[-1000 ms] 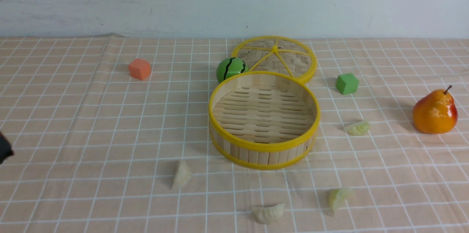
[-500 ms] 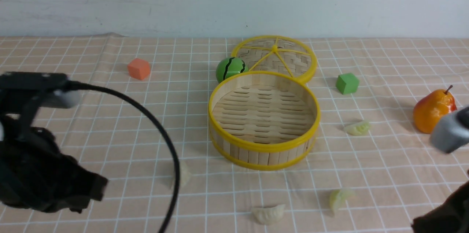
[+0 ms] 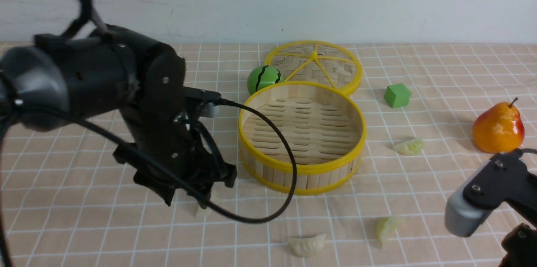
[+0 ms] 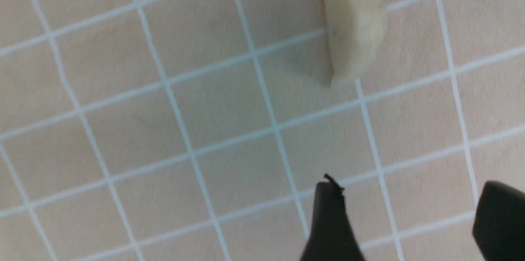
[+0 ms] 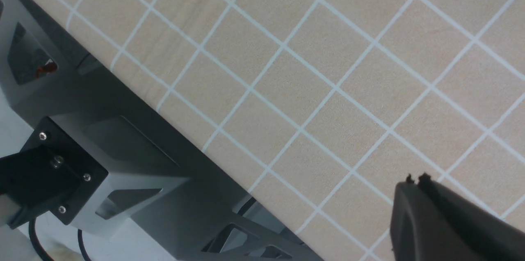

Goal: Put the dumplings into the steamer on the table with the brown tablecloth.
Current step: 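Reach for and grasp a dumpling on the table with the left gripper, then place the dumpling into the bamboo steamer basket with the left gripper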

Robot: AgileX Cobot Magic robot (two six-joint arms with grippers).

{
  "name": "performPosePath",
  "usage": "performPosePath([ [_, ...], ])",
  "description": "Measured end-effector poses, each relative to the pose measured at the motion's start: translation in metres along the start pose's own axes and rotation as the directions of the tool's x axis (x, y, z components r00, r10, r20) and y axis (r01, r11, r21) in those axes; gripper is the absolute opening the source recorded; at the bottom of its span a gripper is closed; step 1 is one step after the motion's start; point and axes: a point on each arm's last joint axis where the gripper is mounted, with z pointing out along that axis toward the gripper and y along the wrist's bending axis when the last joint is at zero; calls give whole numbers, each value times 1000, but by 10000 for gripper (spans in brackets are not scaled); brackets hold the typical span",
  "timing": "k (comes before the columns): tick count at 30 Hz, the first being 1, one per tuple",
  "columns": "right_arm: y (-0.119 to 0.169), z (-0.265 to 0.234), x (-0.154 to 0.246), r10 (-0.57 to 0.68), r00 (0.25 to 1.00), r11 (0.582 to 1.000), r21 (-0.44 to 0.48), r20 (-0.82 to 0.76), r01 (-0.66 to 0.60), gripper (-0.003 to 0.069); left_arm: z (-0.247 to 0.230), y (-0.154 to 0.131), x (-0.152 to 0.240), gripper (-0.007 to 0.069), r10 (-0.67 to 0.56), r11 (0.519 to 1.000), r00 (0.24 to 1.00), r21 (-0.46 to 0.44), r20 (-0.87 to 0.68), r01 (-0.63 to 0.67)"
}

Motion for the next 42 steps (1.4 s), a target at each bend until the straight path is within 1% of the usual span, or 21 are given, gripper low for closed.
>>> performPosePath([
  [1,0,-1,1,-1,1000,1000,-1,-5,1,-8,10,-2,-7,494,-4,1000,1000,-2,-5,4],
  [3,1,-2,3,-3,1000,1000,-2,-5,3,-6,26,-4,-18,519,-17,1000,1000,-11,-1,17],
  [10,2,-6,6,-10,1000,1000,3,11,10,-2,65,1,-40,518,-79,996,997,-50,-5,79],
  [12,2,-7,6,-11,1000,1000,6,10,11,-1,73,1,-41,492,-83,995,996,-55,-21,82],
  [13,2,-7,6,-12,1000,1000,9,11,12,0,79,0,-40,443,-88,995,995,-56,-38,86],
  [14,2,-7,6,-12,1000,1000,9,11,12,0,79,0,-40,426,-90,995,995,-55,-40,88],
  [15,2,-7,6,-14,1000,1000,13,10,14,1,82,0,-40,346,-98,994,994,-51,-48,95],
  [16,1,-7,6,-15,1000,1000,16,9,15,1,81,-1,-40,288,-99,994,994,-52,-51,96],
  [17,1,-7,7,-16,1000,1000,18,9,16,2,80,-1,-40,262,-98,994,993,-54,-59,95],
  [18,1,-7,7,-16,1000,1000,17,8,16,2,79,-1,-41,260,-98,994,993,-55,-59,95],
  [19,1,-7,7,-17,1000,1000,20,6,17,4,71,-1,-44,265,-80,995,993,-63,-83,75],
  [23,1,-7,6,-18,1000,1000,25,17,17,8,38,-5,-60,267,-52,998,997,-44,-52,50],
  [24,0,-7,4,-18,999,999,29,34,17,11,7,-12,-74,267,-41,999,999,-9,16,41],
  [27,0,-7,2,-19,998,999,35,59,17,13,-41,-31,-93,267,-21,998,987,68,159,10],
  [28,0,-7,2,-19,998,999,35,59,17,13,-44,-33,-94,267,-19,997,985,73,169,7],
  [29,0,-8,2,-18,998,999,36,64,16,14,-62,-48,-100,267,1,994,971,105,237,-27],
  [32,2,-13,4,-21,997,999,35,74,18,19,-74,-70,-111,267,24,988,952,140,306,-70],
  [35,5,-22,11,-22,995,999,36,100,18,22,-65,-81,-119,267,33,985,949,152,313,-84],
  [37,9,-33,18,-28,989,999,42,144,22,25,-46,-87,-129,267,25,985,950,155,311,-76],
  [39,15,-49,33,-50,974,998,54,222,39,27,-14,-91,-142,267,-19,987,950,155,311,-31],
  [42,19,-59,44,-69,960,996,66,273,53,31,9,-93,-148,267,-38,989,948,149,317,-10],
])
